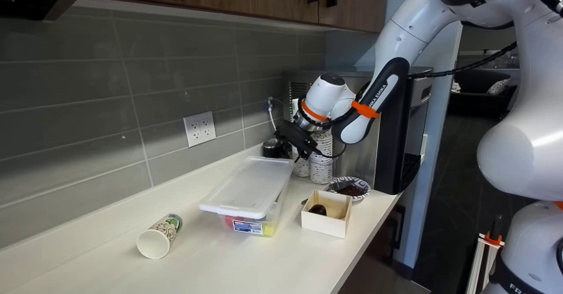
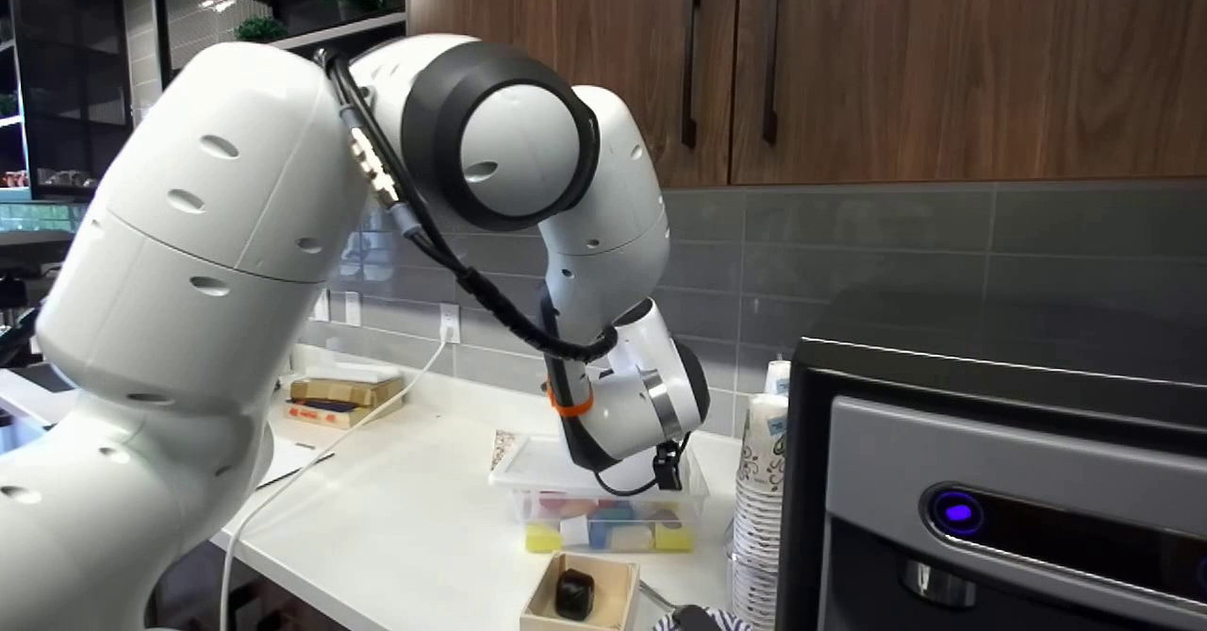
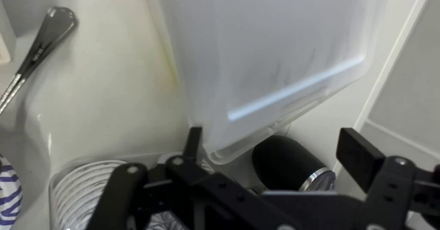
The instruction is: Put the lid on the bowl
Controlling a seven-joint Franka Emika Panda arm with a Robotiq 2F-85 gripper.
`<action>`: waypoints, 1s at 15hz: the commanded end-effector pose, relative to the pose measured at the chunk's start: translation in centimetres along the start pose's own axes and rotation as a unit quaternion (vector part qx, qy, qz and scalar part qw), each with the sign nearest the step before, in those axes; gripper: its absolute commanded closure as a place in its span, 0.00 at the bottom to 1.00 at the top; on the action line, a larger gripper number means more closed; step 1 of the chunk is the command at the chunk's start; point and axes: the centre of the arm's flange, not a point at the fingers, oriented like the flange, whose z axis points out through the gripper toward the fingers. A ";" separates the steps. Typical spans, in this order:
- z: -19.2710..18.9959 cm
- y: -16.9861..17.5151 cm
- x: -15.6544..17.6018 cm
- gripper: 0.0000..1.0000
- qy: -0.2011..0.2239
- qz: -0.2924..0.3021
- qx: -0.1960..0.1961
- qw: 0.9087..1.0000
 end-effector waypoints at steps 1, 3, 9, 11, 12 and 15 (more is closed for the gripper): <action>-3.5 -1.2 0.6 0.00 0.016 0.000 -0.040 0.999; -3.4 -1.5 0.5 0.00 0.017 -0.010 -0.037 0.999; -1.9 -3.7 0.2 0.00 -0.002 -0.047 0.003 0.999; -1.4 -4.5 -0.5 0.00 -0.009 -0.058 0.008 0.998; -0.8 -4.8 -0.6 0.00 -0.014 -0.063 0.012 0.998; -0.1 -5.4 -1.7 0.00 -0.028 -0.073 0.011 0.997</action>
